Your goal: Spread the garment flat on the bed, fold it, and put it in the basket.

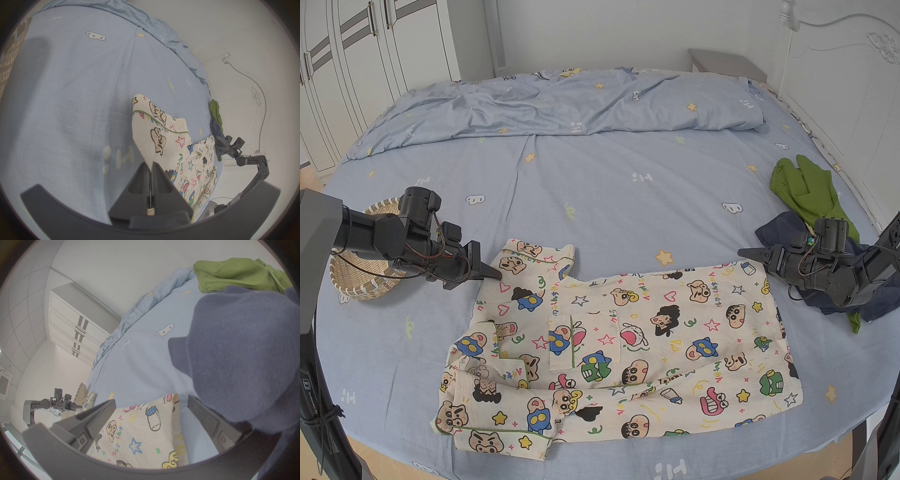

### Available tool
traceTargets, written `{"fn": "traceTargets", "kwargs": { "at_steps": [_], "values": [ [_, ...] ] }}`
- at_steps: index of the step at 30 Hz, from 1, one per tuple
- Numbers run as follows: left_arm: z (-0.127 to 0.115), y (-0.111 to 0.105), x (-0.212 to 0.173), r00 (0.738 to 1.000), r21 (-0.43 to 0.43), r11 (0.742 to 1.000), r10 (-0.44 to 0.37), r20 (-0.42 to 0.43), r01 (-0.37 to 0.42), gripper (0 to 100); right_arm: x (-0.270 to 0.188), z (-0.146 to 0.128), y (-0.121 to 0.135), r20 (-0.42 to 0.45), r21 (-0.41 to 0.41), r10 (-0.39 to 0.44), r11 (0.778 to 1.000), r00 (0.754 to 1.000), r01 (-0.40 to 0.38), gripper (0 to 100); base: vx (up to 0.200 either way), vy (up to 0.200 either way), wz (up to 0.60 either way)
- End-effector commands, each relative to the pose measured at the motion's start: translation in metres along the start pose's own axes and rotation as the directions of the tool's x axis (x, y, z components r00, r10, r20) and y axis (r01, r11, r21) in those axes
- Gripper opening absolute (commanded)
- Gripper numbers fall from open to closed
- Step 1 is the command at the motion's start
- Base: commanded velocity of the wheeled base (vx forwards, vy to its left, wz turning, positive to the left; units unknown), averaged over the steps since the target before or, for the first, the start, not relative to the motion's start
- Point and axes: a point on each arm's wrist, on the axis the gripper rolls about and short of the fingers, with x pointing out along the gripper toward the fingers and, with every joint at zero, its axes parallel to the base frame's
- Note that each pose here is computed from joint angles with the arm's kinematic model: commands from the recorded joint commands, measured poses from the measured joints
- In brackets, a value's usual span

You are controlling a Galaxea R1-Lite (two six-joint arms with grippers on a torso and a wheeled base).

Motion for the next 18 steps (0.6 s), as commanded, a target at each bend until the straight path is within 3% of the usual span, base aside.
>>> {"fn": "traceTargets", "kwargs": {
  "at_steps": [1,18],
  "values": [
    [0.0004,-0.0009,-0.0019,1.000,0.001,1.000,-0.001,0.004,0.001,0,0.0010,-0.0001,-0.0004,0.009,0.010,0.001,1.000,1.000,-0.001,100,0.000,0.000,0.00],
    [0.0004,-0.0018,-0.0021,1.000,0.003,1.000,-0.001,0.004,0.001,0,0.0057,-0.0018,0.0003,0.032,0.022,0.020,1.000,0.999,-0.020,100,0.000,0.000,0.00]
  ]
}}
